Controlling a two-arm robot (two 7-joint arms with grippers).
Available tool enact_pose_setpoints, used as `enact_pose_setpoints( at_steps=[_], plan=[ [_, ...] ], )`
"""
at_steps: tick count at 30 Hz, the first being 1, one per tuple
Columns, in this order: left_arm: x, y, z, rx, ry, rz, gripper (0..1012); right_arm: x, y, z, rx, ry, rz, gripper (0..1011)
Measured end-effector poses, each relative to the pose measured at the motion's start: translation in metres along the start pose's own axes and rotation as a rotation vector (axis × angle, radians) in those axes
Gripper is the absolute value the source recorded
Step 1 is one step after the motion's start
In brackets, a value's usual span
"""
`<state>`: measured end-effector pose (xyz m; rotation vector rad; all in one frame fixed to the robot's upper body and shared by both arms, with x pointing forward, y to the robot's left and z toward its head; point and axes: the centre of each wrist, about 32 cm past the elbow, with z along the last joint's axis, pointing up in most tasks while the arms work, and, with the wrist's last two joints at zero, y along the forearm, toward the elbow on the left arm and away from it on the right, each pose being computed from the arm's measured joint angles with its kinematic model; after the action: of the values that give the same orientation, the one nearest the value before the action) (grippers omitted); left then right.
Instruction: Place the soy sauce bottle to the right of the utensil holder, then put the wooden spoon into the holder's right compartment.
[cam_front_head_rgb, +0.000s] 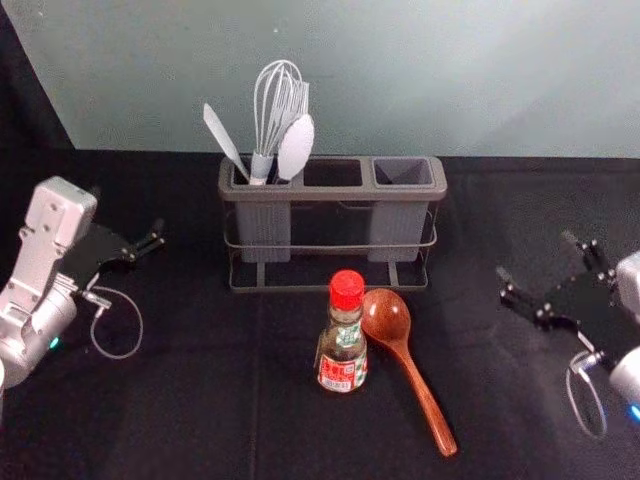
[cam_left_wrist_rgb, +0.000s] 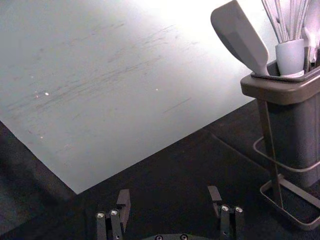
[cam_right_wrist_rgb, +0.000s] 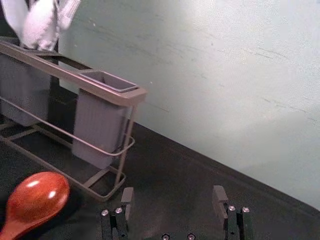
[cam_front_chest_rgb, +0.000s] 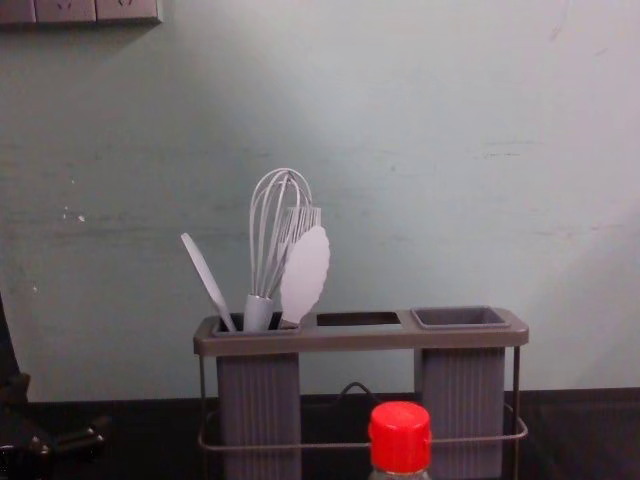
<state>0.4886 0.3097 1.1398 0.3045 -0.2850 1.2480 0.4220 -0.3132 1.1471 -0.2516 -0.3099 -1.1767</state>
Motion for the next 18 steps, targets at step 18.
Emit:
enact_pose_setpoints(
  at_steps=[18],
  plan=[
    [0.0000, 0.0000, 0.0000, 0.000, 0.000, 0.000, 1010, -0.028, -0.030, 0.015, 0.089, 0.133, 0.120, 1004]
  ],
)
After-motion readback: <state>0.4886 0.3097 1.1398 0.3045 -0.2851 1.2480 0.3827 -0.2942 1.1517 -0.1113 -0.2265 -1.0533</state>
